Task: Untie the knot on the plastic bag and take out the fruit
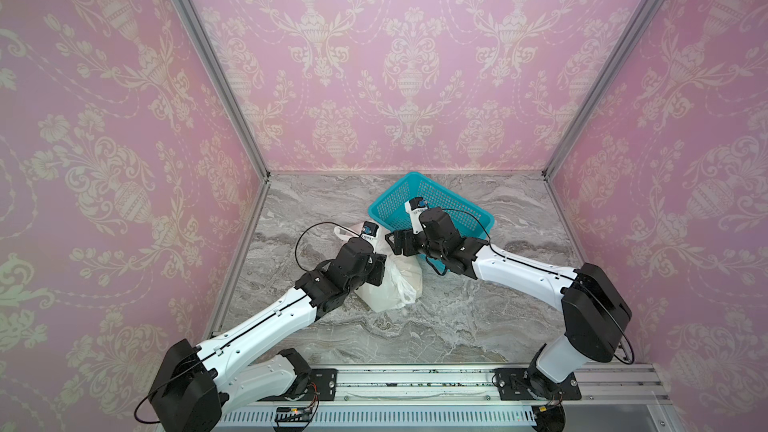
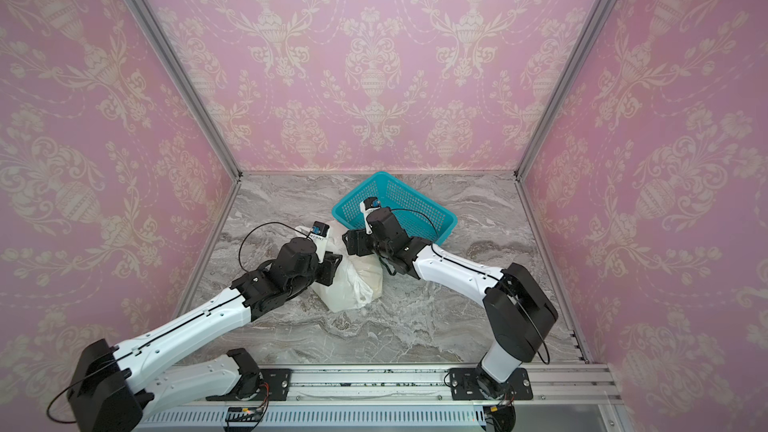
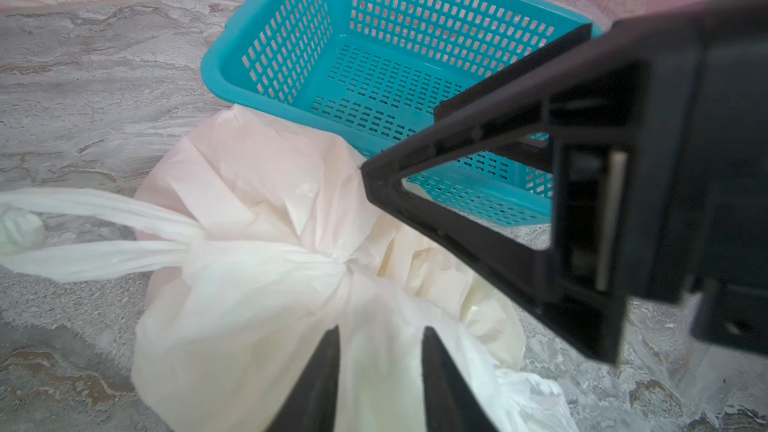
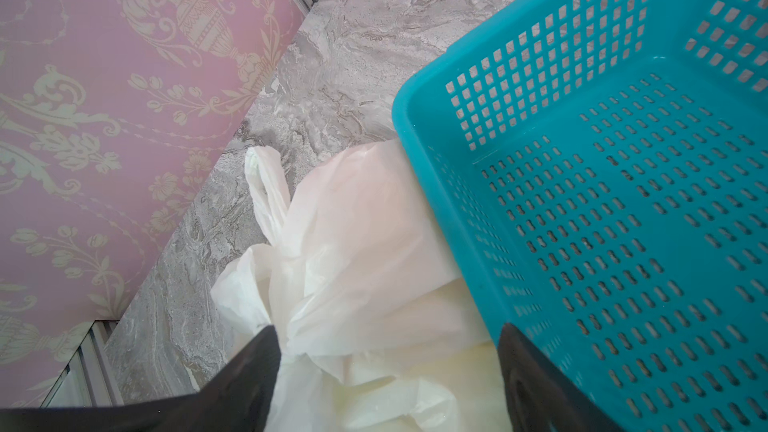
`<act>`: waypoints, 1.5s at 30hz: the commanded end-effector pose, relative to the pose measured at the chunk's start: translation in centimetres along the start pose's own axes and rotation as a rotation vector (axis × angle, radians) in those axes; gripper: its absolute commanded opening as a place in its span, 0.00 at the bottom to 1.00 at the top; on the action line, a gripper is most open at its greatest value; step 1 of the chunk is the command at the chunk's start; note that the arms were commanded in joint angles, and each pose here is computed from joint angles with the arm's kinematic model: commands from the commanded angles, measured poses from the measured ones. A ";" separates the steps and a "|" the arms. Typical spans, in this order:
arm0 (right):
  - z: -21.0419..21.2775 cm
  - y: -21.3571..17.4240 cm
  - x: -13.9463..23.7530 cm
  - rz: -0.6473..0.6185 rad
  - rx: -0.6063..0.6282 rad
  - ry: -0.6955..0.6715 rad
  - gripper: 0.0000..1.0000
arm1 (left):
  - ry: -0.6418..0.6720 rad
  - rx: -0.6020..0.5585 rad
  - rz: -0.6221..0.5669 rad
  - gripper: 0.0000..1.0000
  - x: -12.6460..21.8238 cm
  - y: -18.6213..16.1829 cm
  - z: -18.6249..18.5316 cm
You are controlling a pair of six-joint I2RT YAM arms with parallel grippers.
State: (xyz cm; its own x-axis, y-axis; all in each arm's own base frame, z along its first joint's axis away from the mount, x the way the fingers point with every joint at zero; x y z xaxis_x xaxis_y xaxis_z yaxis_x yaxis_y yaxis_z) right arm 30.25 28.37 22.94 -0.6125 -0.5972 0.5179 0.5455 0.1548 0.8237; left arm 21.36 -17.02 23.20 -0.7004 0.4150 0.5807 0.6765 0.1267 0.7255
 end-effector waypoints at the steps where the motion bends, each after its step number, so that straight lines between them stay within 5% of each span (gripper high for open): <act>1: 0.6 1.3 0.2 -0.038 -0.005 0.026 0.83 | 0.007 0.049 0.042 0.76 0.5 -0.8 0.3; 5: 0.5 1.2 0.6 -0.045 -0.005 0.022 0.83 | 0.100 0.052 0.059 0.92 0.1 -1.6 1.0; 10: 0.4 1.2 0.9 -0.054 -0.009 0.014 0.83 | 0.096 0.048 0.126 0.86 -1.6 -2.6 0.9; 13: 0.5 1.1 0.9 -0.055 -0.014 0.018 0.83 | 0.103 0.028 0.170 0.64 -2.6 -3.1 0.8; 15: 0.4 1.0 0.8 -0.050 -0.016 0.018 0.83 | 0.103 0.017 0.188 0.26 -3.1 -3.2 0.7; 17: 0.4 0.9 0.6 -0.046 -0.021 0.016 0.83 | 0.112 0.005 0.188 0.00 -3.1 -3.0 0.7; 37: 3.7 -0.6 -3.4 -0.018 -0.148 0.212 0.79 | -0.021 -0.076 0.063 0.00 1.4 -2.3 0.7; 40: 3.6 0.1 -4.0 -0.031 -0.171 0.198 0.66 | -0.011 -0.075 0.047 0.00 1.6 -2.2 0.9; 45: 3.1 -0.1 -4.4 -0.036 -0.192 0.140 0.27 | 0.005 -0.077 0.038 0.00 1.7 -2.3 1.2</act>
State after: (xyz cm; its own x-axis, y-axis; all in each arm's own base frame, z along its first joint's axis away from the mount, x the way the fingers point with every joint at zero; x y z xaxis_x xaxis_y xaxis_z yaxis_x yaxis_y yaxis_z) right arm 30.23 33.53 20.52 -0.5024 -0.7335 0.4579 0.6481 0.0311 0.7609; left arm 19.22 -15.68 22.06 -0.6697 0.4114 0.6182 0.6982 0.0654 0.7129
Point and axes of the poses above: each gripper's point midway between its finger pads, its own x axis back along the fingers, its own z axis along the line the jaws close on, y = z × x, the point moved 9 cm from there along x, back along the fingers, and after that the axes turned 14 degrees about x, right-handed, at the moved point
